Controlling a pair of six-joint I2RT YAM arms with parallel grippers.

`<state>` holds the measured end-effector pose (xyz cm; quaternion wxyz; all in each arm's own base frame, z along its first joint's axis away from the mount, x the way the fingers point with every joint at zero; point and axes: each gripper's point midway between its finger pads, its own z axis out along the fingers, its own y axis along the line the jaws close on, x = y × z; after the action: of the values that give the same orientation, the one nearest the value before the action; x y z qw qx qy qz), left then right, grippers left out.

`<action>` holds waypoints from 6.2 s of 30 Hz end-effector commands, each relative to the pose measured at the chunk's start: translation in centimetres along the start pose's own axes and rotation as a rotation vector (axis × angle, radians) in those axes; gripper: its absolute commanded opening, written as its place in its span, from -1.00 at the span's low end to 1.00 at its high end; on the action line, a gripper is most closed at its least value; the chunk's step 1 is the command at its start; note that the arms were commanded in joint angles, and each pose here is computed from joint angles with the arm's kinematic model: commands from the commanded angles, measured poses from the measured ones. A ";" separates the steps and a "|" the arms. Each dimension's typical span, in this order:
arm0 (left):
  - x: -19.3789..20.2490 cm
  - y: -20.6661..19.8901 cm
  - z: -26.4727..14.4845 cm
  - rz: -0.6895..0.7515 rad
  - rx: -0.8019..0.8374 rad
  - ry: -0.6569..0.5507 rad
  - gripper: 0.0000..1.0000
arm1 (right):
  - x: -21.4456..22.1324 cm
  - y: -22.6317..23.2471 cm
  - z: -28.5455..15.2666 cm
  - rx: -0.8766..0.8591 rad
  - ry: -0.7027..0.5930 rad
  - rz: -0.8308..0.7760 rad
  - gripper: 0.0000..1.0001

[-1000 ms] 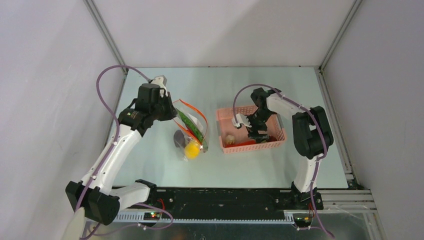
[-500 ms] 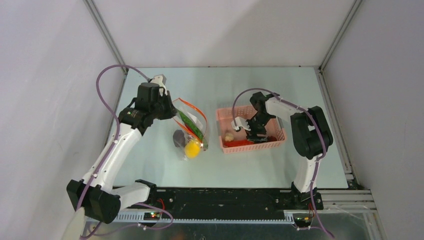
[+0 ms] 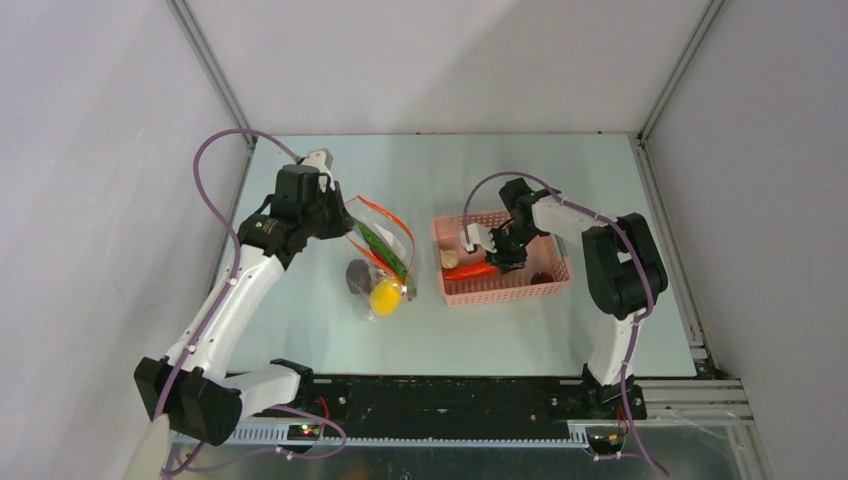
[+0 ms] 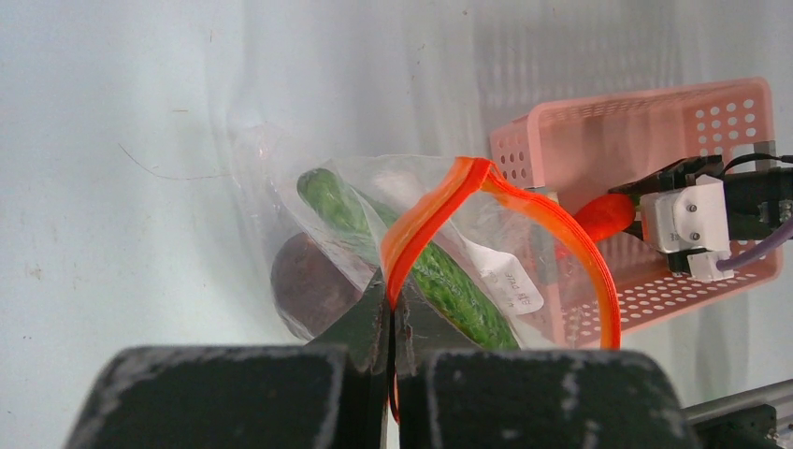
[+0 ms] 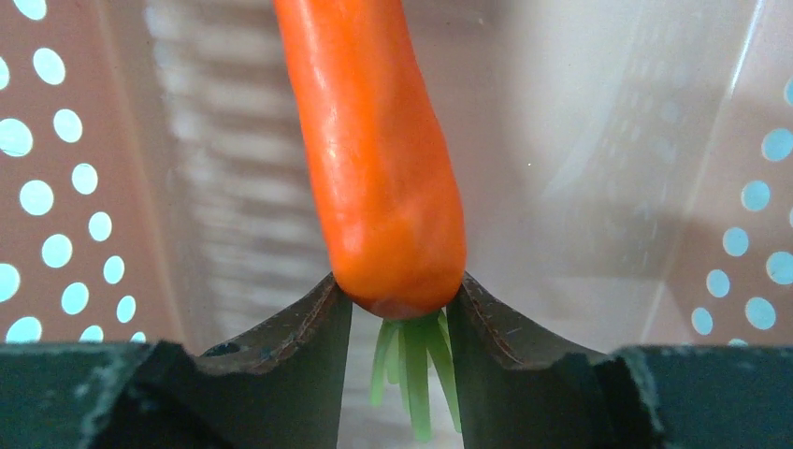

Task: Place the food in the zip-top bag and seal the zipper
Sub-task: Pick up the fake vegetable from the bin, then place the fake vegetable in the zipper food storage bag, then pick up the fake vegetable from the bin.

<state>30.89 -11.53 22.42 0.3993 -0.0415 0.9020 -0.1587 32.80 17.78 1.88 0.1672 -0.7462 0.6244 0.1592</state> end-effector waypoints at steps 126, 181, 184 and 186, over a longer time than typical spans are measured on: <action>0.2 -7.9 -6.3 -0.026 0.356 -0.111 -0.98 | -30.7 2.1 -6.6 0.246 -0.407 1.315 -0.94; -0.3 -4.5 -5.4 -0.056 0.190 -0.123 -0.99 | -13.3 -5.0 -7.2 0.717 -0.705 1.762 0.72; -0.2 -4.6 -5.2 -0.055 0.192 -0.116 -0.99 | -13.0 -5.8 -5.3 0.740 -0.682 1.801 0.70; -0.2 -4.6 -5.2 -0.056 0.194 -0.116 -0.99 | -13.2 -6.3 -4.4 0.735 -0.687 1.812 0.68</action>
<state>26.54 -14.59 26.22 0.4329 -0.0387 0.8652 -0.2501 33.94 26.39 9.78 0.3283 0.1446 0.9120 0.1990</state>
